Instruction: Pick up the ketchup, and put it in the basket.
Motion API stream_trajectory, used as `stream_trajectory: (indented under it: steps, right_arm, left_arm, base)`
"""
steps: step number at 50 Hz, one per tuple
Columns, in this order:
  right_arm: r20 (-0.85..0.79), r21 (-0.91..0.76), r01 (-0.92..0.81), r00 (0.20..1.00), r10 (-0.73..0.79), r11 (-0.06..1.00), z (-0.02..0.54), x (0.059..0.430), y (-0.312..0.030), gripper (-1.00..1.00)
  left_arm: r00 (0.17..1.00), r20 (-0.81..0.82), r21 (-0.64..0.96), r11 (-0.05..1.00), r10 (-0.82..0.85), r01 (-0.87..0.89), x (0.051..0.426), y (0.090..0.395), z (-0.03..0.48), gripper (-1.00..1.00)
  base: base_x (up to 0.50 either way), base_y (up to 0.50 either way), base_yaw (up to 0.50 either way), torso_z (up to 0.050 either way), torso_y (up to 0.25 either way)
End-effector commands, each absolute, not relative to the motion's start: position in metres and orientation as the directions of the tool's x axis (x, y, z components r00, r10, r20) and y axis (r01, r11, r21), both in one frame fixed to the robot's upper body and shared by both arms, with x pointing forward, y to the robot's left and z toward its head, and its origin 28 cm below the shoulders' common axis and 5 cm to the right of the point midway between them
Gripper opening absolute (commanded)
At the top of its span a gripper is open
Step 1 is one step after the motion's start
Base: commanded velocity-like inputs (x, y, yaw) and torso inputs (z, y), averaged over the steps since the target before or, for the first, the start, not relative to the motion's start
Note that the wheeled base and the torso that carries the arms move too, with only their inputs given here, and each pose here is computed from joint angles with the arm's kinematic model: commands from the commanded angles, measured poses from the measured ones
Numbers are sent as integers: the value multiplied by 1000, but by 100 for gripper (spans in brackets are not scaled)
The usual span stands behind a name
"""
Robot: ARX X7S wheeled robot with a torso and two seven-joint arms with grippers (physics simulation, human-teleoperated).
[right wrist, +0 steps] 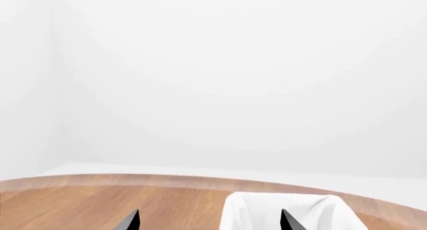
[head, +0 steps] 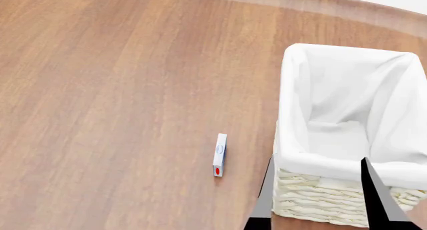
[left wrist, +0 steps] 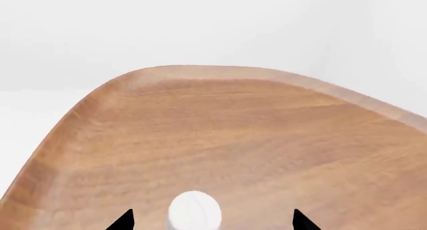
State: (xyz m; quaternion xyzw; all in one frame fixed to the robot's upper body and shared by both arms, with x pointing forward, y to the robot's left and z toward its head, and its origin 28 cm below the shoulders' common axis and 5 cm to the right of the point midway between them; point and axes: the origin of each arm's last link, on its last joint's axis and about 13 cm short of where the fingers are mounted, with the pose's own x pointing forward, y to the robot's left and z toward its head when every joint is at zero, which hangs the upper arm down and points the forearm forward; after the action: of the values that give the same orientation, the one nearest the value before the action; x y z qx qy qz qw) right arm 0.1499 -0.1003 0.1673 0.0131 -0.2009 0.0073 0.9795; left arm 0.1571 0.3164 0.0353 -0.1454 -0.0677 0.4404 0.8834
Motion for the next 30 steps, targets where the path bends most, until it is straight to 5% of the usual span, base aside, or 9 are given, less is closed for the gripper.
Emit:
stream_trajectory:
  steps: [1,30]
  right_arm:
    - [392,22,-24,920,13,999,167,150,-99,100]
    - [391,18,-26,920,17,1000,166,150,-99,100]
  left_arm:
    - [605,31,-259,591,795,-764,160,321,38,100]
    - [563,-24,-318,528,826,-788,157,335,28,100]
  base:
    - [0,0,0,0,0]
    - [0,0,0,0,0]
